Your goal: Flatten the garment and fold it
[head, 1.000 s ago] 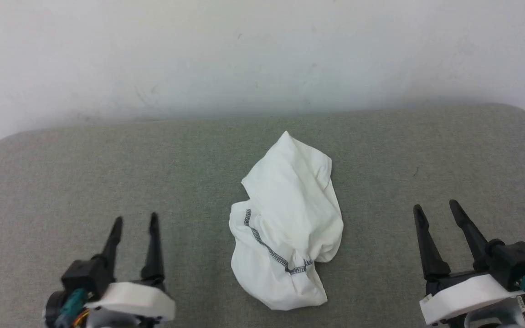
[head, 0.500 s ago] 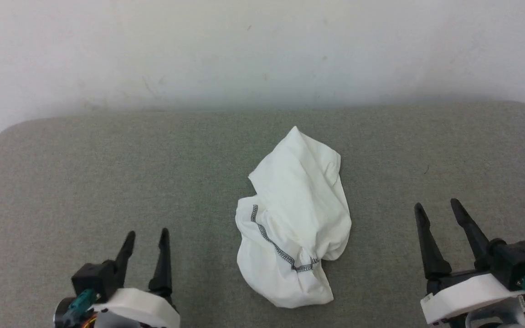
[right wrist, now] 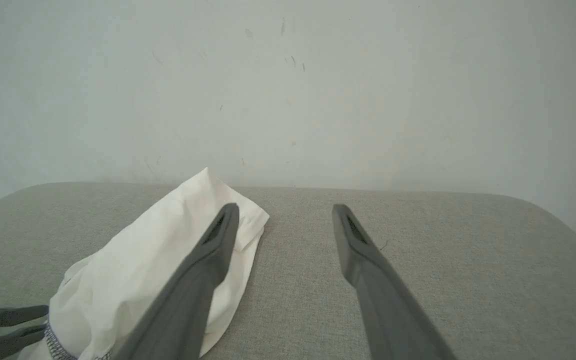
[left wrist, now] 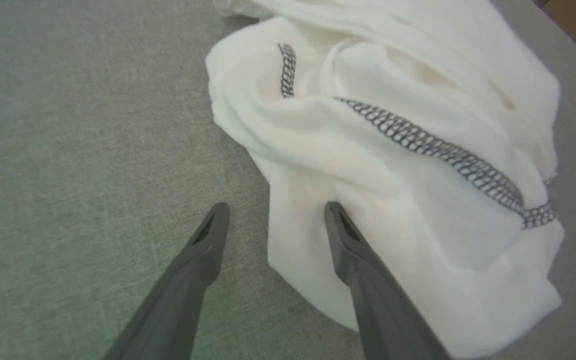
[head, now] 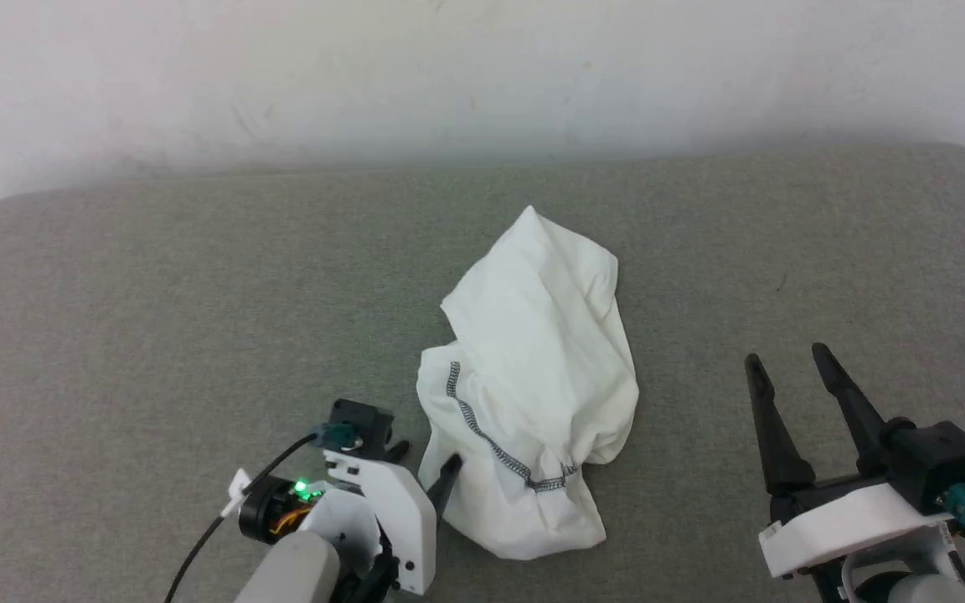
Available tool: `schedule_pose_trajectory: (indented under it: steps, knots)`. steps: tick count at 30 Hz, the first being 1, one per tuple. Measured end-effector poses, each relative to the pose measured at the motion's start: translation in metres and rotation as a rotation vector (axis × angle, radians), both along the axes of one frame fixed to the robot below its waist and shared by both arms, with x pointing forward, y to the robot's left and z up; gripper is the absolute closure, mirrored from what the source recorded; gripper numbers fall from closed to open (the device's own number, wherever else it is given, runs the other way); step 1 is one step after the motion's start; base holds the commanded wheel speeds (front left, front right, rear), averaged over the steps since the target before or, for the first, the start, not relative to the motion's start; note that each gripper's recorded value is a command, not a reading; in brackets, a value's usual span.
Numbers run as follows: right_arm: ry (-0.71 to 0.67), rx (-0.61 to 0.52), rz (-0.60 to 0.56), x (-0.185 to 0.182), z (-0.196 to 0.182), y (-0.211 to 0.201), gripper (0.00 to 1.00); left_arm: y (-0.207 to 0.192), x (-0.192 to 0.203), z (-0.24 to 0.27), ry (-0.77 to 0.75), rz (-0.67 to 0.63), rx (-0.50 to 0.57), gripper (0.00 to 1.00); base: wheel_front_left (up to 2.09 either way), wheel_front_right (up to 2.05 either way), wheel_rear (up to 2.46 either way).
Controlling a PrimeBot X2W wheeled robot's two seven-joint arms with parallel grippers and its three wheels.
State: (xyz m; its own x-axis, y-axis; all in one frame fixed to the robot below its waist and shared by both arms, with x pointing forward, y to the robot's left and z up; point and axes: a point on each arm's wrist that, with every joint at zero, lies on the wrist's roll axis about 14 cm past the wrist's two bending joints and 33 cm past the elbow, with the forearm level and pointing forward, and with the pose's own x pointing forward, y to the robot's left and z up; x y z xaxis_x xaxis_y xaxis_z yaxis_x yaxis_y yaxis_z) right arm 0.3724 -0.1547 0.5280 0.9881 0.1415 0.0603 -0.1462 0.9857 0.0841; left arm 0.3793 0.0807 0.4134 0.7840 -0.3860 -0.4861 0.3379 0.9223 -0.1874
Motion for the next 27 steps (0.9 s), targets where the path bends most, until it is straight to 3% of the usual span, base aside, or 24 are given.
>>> schedule_pose_trajectory:
  steps: [5, 6, 7, 8, 13, 19, 23, 27]
  knots:
    - [0.026, 0.003, -0.02, -0.002, -0.009, -0.006, 0.0, -0.015, -0.003, -0.027, 0.142, -0.087, 0.075, 0.0, 0.0, 0.0, 0.0]
    - [0.028, 0.004, -0.029, -0.002, -0.01, -0.009, 0.0, -0.018, -0.003, -0.029, 0.159, -0.107, 0.091, 0.11, 0.0, 0.0, 0.0]
    - [0.032, 0.006, -0.037, -0.003, -0.012, -0.012, 0.0, -0.02, 0.0, -0.029, 0.162, -0.116, 0.096, 0.84, 0.0, 0.0, 0.0]
    - [0.035, 0.009, -0.046, -0.004, -0.013, -0.014, 0.0, -0.022, 0.0, -0.03, 0.167, -0.125, 0.096, 1.0, 0.0, 0.0, 0.0]
    - [0.029, 0.012, -0.087, -0.008, -0.012, -0.028, 0.0, -0.007, 0.021, -0.012, 0.073, -0.044, 0.085, 1.0, 0.0, 0.0, 0.0]
    - [0.008, 0.015, -0.098, -0.011, -0.007, -0.032, 0.0, 0.07, 0.072, 0.087, -0.329, 0.166, 0.178, 1.0, 0.0, 0.0, 0.0]
    - [-0.005, 0.016, -0.104, -0.012, -0.003, -0.034, 0.0, 0.044, 0.067, 0.148, -0.536, 0.086, 0.156, 1.0, 0.0, 0.0, 0.0]
    - [-0.014, 0.018, -0.098, -0.014, 0.0, -0.032, 0.0, -0.018, 0.028, 0.135, -0.489, -0.138, 0.129, 1.0, 0.0, 0.0, 0.0]
